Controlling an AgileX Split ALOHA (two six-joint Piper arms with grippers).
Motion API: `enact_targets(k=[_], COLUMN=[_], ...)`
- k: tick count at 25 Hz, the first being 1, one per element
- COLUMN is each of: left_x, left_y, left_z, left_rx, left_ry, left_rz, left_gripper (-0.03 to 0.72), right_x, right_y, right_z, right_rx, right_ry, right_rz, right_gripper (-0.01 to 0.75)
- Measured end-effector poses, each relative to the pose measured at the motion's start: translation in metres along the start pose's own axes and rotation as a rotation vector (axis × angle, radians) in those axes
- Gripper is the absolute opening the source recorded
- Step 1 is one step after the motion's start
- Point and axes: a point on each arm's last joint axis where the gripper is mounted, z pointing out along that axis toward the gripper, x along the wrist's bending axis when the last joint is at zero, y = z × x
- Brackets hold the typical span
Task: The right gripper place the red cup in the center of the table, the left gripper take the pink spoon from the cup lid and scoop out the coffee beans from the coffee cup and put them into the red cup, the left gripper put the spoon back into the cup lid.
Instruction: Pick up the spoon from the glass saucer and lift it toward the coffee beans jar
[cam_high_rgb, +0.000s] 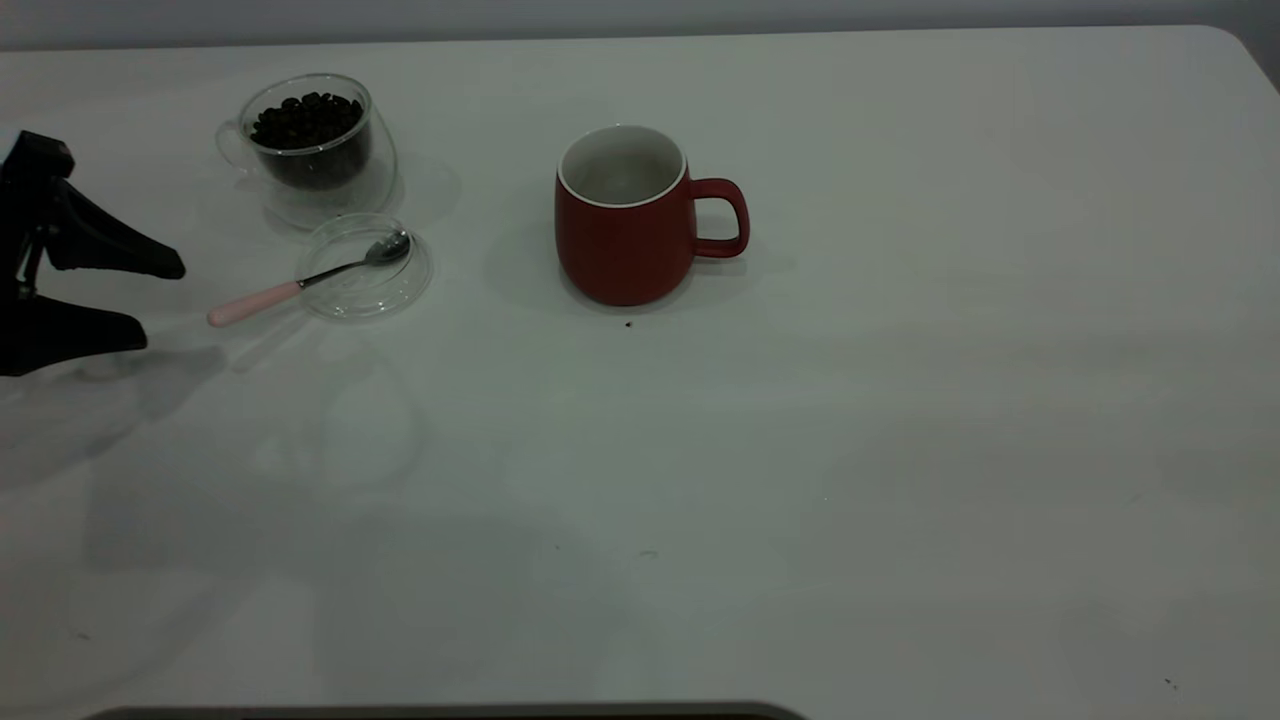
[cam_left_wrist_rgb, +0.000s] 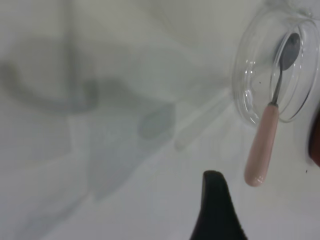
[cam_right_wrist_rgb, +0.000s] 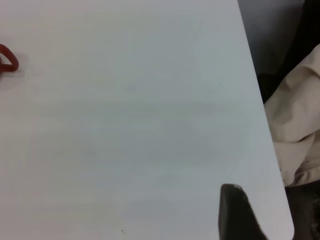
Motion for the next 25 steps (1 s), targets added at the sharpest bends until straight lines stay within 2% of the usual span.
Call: enact_targets(k=[17, 25], left_x=[0.002, -0.001], left_y=[-0.014, -0.015], left_z=[0.030, 0.033], left_rx=[0.021, 0.028], left_ry=[-0.024, -0.022], left_rz=[-0.018, 0.016], left_gripper=[0.571, 0.571], right_x=[0.000, 0.000], right_y=[0.000, 0.000], right_z=[0.000, 0.000], right_rx=[0.001, 0.001], right_ry=[0.000, 0.000], right_rz=[0.001, 0.000], right_gripper=[0.251, 0.239])
